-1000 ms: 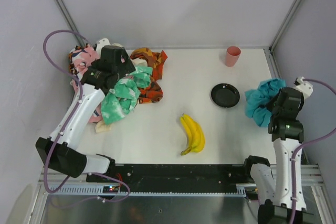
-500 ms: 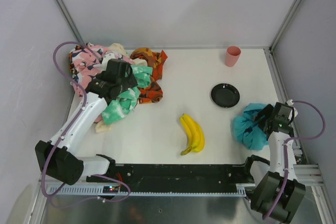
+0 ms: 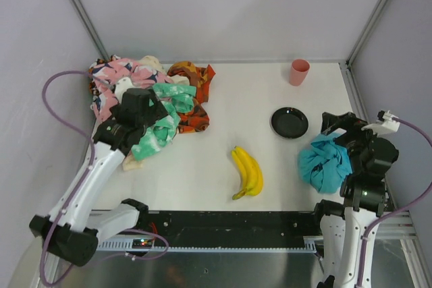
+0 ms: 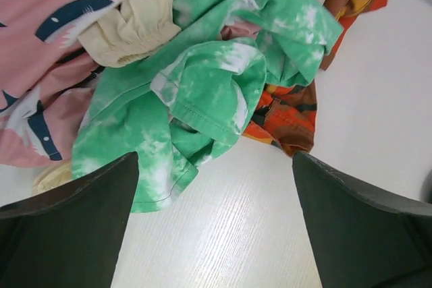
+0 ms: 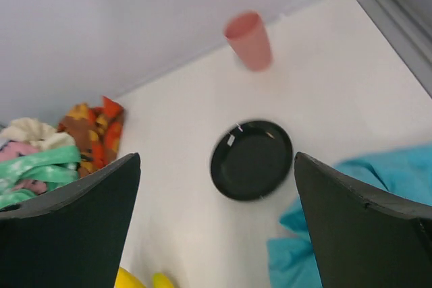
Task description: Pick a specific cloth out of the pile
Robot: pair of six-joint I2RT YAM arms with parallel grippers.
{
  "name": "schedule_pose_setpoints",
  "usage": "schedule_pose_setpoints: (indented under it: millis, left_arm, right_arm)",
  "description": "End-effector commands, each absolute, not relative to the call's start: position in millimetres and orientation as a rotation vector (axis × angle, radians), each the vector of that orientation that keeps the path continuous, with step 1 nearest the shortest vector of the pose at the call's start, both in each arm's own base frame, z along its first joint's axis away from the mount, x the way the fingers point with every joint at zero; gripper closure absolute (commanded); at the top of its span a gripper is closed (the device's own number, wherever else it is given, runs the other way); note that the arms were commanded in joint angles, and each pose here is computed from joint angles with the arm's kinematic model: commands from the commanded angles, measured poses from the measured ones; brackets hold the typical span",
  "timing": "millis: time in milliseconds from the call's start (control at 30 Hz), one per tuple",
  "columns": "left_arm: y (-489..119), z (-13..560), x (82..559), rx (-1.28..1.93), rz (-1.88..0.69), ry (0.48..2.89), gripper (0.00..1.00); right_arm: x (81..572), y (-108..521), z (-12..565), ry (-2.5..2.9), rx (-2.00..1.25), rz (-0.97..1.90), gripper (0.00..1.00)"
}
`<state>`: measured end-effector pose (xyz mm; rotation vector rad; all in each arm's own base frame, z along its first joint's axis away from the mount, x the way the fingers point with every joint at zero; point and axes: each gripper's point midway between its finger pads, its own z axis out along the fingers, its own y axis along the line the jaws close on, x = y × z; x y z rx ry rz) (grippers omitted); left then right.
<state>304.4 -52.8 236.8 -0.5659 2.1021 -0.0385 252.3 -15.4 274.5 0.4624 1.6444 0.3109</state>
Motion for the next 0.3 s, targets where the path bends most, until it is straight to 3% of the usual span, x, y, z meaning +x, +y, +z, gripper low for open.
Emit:
schedule_pose_setpoints:
  millis: [0,267]
  left_arm:
    - [-37,265,291,-0.661,-0.067,1.945,0.00]
    - [-25,278,280,-0.701,-0.075,1.853,0.00]
  right_arm:
    - [247,8,335,1.461,0.258,0.376,0.01]
    - [235,1,346,1.384,0.245,0.306,0.01]
